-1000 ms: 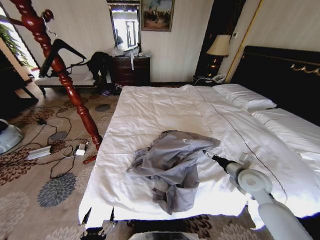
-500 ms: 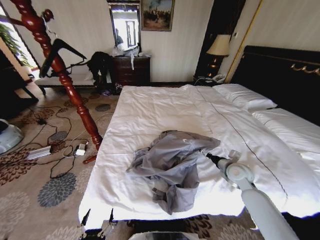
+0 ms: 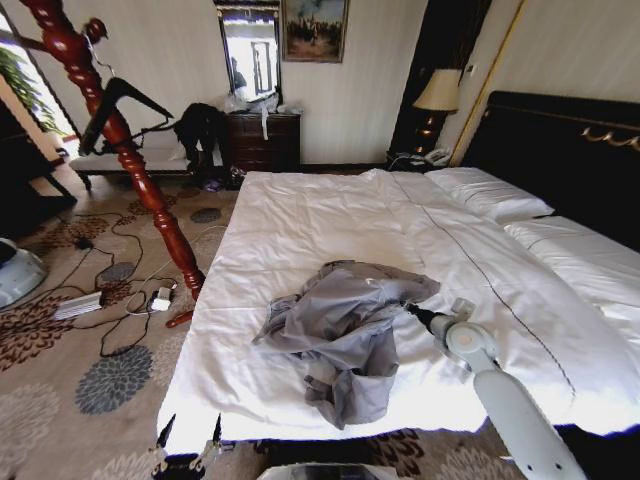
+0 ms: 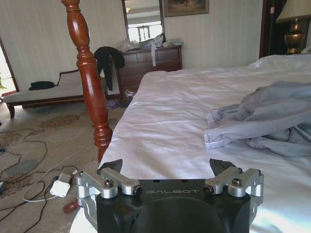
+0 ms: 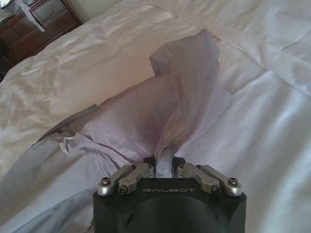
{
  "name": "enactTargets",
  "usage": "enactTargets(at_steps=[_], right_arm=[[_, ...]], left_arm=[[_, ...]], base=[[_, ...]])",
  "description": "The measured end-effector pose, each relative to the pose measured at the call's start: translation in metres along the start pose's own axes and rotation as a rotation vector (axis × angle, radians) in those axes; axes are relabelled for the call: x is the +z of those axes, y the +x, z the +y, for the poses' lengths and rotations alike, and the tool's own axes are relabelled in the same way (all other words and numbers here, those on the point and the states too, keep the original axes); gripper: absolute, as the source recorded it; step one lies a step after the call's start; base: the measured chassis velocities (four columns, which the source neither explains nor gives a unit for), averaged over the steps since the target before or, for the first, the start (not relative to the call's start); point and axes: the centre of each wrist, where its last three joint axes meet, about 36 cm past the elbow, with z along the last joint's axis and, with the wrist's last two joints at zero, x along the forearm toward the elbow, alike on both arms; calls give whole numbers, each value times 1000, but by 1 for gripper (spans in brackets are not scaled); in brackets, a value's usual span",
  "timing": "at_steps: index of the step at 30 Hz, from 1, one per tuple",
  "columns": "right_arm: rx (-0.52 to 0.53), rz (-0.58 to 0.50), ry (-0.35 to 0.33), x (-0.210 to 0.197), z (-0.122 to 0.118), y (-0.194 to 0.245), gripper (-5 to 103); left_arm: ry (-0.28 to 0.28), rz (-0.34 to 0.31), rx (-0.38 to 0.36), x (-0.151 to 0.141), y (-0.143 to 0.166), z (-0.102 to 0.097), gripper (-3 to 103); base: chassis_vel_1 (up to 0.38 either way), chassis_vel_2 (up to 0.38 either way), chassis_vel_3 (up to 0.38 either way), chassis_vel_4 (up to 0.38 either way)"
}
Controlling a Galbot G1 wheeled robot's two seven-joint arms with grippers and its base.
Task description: Pick up the clothes from the bed and hang them on the clothes hanger.
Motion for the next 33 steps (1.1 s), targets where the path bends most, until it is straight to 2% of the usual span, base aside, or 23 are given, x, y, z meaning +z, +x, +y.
enactTargets(at_steps=[1, 2, 3, 4, 6, 11, 13, 15, 17, 18, 20, 21, 22, 25, 26, 29, 30, 31, 33], right_arm=[[0, 0, 0, 0, 0, 0, 16], [0, 0, 1, 0, 0, 0, 11], [-1, 0, 3, 0, 0, 1, 11], [-2, 0, 4, 0, 0, 1, 5], [-8, 1, 10, -1, 2, 4, 2], [-30, -6, 36, -3, 9, 13, 1], [-53, -21, 87, -8, 21, 26, 1], [-58, -28, 106, -10, 25, 31, 1], [-90, -61, 183, -21, 41, 48, 1], [-90, -61, 183, -21, 41, 48, 1], [-123, -91, 249, -32, 56, 63, 1], [-145, -119, 312, -45, 68, 76, 1], [-145, -119, 312, -45, 68, 76, 1], [-164, -160, 396, -64, 82, 94, 1], [-164, -160, 396, -64, 82, 94, 1], [-166, -228, 541, -90, 101, 125, 1], [-168, -264, 610, -101, 108, 138, 1], [-168, -264, 610, -101, 108, 138, 1], [-159, -342, 699, -118, 113, 152, 1]], left_arm=[[0, 0, 0, 0, 0, 0, 100], [1, 0, 0, 0, 0, 0, 100], [3, 0, -1, 1, -1, 0, 100], [4, 0, -2, 1, -1, 0, 100], [7, 1, -3, 1, -2, 0, 100], [11, 1, -5, 2, -3, 0, 100], [17, -1, -6, 1, -4, 1, 100], [18, -2, -6, 1, -4, 1, 100], [18, -7, -6, 1, -6, 4, 100], [18, -7, -6, 1, -6, 4, 100], [21, -11, -8, 0, -8, 5, 100], [26, -14, -9, 0, -10, 6, 100], [26, -14, -9, 0, -10, 6, 100], [32, -19, -10, 0, -12, 7, 100], [32, -19, -10, 0, -12, 7, 100], [50, -25, -13, 0, -15, 7, 100], [59, -26, -15, 1, -16, 8, 100], [59, -26, -15, 1, -16, 8, 100], [71, -28, -18, 2, -19, 8, 100]], base=[[0, 0, 0, 0], [0, 0, 0, 0], [0, 0, 0, 0], [0, 0, 0, 0], [0, 0, 0, 0], [0, 0, 0, 0], [0, 0, 0, 0], [0, 0, 0, 0], [0, 0, 0, 0], [0, 0, 0, 0], [0, 0, 0, 0], [0, 0, 0, 0], [0, 0, 0, 0], [0, 0, 0, 0], [0, 0, 0, 0], [0, 0, 0, 0], [0, 0, 0, 0], [0, 0, 0, 0], [0, 0, 0, 0]])
